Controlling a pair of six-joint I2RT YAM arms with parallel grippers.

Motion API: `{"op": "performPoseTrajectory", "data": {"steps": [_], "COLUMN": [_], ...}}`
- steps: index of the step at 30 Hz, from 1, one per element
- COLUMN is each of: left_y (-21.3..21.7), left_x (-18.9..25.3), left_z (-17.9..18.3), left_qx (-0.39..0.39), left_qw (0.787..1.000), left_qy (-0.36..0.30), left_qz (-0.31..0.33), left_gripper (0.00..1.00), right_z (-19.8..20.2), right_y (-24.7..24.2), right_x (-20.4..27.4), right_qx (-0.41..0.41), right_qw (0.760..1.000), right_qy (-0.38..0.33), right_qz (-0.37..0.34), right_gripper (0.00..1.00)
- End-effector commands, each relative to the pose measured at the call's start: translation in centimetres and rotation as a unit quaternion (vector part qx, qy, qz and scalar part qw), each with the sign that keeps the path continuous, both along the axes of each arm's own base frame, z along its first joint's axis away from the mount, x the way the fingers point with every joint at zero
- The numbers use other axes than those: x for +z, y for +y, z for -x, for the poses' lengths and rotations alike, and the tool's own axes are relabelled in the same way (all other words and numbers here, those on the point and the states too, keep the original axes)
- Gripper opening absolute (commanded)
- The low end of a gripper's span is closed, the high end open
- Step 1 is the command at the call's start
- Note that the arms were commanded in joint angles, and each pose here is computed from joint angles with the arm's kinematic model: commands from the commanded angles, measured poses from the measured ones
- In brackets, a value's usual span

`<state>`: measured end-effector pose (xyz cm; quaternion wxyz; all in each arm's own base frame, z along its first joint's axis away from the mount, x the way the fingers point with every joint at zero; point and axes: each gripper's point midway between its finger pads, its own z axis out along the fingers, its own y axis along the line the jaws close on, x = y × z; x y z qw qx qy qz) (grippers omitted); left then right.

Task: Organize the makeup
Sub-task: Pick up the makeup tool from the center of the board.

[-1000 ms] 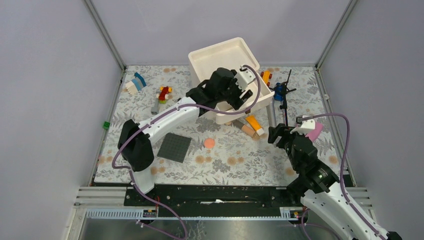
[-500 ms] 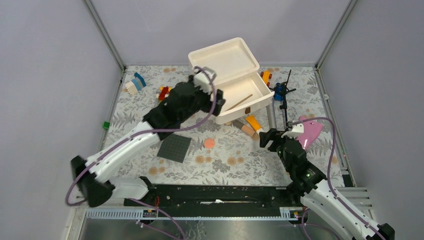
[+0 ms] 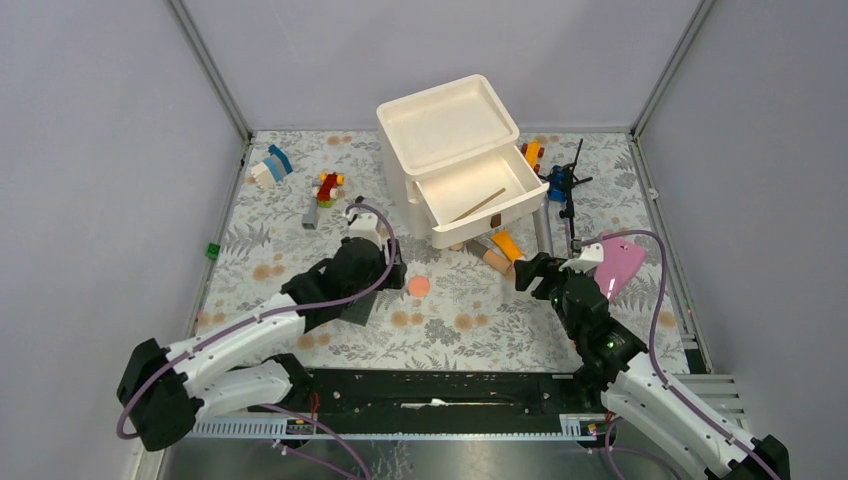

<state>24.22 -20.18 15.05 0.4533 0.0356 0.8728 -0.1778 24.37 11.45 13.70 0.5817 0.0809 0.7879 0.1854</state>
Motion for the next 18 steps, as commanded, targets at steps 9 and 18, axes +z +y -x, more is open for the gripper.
{"op": "performPoseTrajectory", "data": {"steps": [9, 18], "left_y": [-3.4, -4.0], "left_x": [-6.2, -10.0], "left_z": [-1.3, -2.3], "left_qx": [-0.024, -0.018], "left_qw": [0.999, 0.997], "left_qy": [0.045, 0.069], "left_qz": [-0.004, -0.032], "left_gripper": [0.66, 0.62], "right_z": [0.0, 0.0], "right_y": [-0.3, -0.5], "right_x": [1.5, 1.6], "right_qx": [-0.012, -0.015], "right_qw": [0.999, 0.999], "right_qy": [-0.026, -0.026], "right_qz": [-0.025, -0.021], "right_gripper": [0.8, 0.8]}}
